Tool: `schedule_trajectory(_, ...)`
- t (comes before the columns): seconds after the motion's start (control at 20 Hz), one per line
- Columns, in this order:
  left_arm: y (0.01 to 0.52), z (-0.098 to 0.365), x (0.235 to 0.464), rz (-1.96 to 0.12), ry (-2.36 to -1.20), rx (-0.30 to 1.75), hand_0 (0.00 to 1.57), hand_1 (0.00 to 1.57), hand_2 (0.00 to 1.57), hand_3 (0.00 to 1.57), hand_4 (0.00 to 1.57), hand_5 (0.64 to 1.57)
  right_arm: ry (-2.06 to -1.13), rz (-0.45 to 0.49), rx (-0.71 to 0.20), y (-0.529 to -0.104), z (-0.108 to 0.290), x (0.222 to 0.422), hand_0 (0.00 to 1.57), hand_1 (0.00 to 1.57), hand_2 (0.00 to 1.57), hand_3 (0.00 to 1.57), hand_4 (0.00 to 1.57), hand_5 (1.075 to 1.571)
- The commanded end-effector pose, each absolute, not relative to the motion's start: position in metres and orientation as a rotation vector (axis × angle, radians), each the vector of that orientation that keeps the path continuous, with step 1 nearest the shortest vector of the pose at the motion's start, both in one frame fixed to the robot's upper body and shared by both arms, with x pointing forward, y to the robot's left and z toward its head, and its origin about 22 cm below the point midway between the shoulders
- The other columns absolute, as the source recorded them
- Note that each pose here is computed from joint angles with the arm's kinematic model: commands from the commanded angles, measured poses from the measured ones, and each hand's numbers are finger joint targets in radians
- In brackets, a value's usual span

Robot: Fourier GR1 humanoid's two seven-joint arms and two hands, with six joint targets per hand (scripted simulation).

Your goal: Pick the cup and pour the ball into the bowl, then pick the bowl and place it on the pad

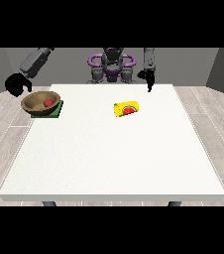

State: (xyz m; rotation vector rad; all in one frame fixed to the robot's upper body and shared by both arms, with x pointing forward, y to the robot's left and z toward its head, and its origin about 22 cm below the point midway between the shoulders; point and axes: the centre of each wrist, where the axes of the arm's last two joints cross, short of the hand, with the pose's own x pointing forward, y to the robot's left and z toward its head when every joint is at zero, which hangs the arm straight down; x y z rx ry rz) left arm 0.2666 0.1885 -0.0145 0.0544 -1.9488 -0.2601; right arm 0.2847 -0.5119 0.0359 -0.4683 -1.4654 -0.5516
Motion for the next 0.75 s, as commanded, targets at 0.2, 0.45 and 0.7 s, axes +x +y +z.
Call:
schedule_trajectory(0.2, 0.150, -0.060, 0.243, -0.284, -1.900, 0.030, 0.00, 0.00, 0.00, 0.00, 1.20, 1.361, -1.517, -0.455, -0.489, -0.489, 0.062, 0.321, 1.15, 1.15, 1.07, 1.11, 0.00, 1.568)
schedule_trajectory(0.45, 0.131, -0.079, 0.222, -0.251, -1.853, 0.074, 0.00, 0.00, 0.00, 0.00, 1.22, 1.340, -1.491, -0.358, -0.330, -0.479, 0.058, 0.325, 0.36, 0.36, 0.53, 0.66, 0.75, 1.289)
schedule_trajectory(0.7, 0.117, -0.088, 0.209, -0.259, -1.781, 0.048, 0.00, 0.00, 0.00, 0.00, 1.22, 1.340, -1.463, -0.373, -0.351, -0.483, 0.052, 0.317, 0.00, 0.00, 0.58, 0.75, 0.71, 1.075)
